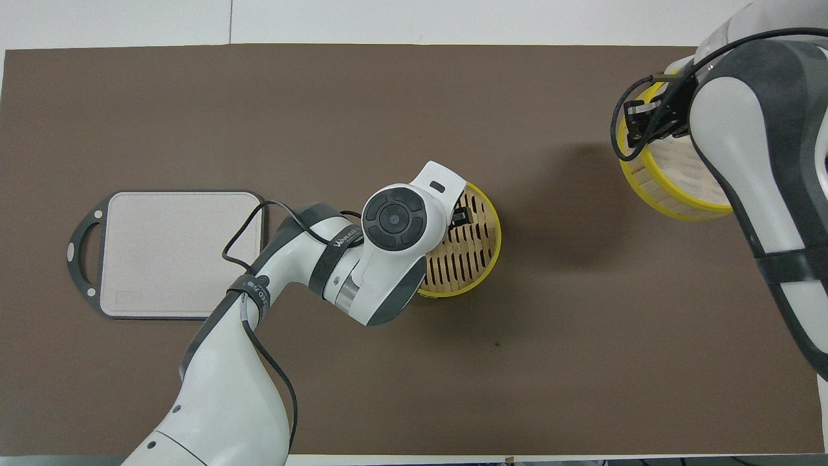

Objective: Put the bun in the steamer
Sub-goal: 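Drop the bun in the steamer with the left gripper while the right gripper waits, then lower the lid onto the steamer with the right gripper while the left gripper withdraws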

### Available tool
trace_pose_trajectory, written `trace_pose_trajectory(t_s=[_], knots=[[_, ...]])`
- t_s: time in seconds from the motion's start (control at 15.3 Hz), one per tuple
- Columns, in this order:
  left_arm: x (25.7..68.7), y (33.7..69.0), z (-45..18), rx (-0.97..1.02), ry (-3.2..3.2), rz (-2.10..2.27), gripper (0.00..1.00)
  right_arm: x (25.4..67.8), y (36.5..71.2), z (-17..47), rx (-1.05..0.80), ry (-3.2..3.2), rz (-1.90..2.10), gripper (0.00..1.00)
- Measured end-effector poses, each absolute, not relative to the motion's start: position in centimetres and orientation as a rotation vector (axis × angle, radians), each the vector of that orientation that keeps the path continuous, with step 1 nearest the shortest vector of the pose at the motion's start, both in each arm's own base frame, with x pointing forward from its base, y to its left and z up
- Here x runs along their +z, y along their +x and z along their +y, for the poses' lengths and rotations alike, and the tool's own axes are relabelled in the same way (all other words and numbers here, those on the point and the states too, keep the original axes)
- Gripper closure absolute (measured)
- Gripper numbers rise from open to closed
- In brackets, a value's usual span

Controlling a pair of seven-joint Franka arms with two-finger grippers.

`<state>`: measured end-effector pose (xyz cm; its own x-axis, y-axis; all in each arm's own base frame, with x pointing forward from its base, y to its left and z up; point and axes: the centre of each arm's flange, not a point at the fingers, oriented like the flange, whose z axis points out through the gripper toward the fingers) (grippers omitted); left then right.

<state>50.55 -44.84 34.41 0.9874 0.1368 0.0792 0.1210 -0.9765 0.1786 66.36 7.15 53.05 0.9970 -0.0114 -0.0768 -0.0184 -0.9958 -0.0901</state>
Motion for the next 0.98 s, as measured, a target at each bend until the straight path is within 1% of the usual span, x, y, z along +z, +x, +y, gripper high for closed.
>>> trace_pose_trajectory(t_s=[0.07, 0.2, 0.39, 0.52, 0.72, 0.85, 0.98], knots=[[35.7, 50.9, -44.0, 0.125, 2.969, 0.211, 0.0, 53.1, 66.3, 7.7, 0.112, -3.048, 0.033, 0.91], [40.2, 52.2, -40.3, 0.094, 2.995, 0.264, 0.0, 53.2, 66.3, 9.5, 0.089, -3.047, 0.04, 0.91], [48.1, 54.3, -31.0, 0.061, 3.029, 0.297, 0.0, 53.4, 65.8, 14.0, 0.066, -3.045, 0.075, 0.91], [52.2, 55.2, -23.9, 0.052, 3.044, 0.283, 0.0, 53.4, 64.9, 18.9, 0.033, -3.039, 0.105, 0.91], [56.0, 55.6, -13.6, 0.02, 3.068, 0.191, 0.0, 52.2, 62.6, 27.8, 0.009, -3.025, 0.173, 0.91], [57.6, 54.9, -7.4, -0.03, 3.08, 0.101, 0.0, 50.0, 61.0, 32.8, 0.032, -3.049, 0.226, 0.91], [58.9, 53.9, -3.5, -0.079, 3.08, 0.051, 0.0, 47.4, 60.3, 36.5, 0.041, -3.075, 0.284, 0.91]])
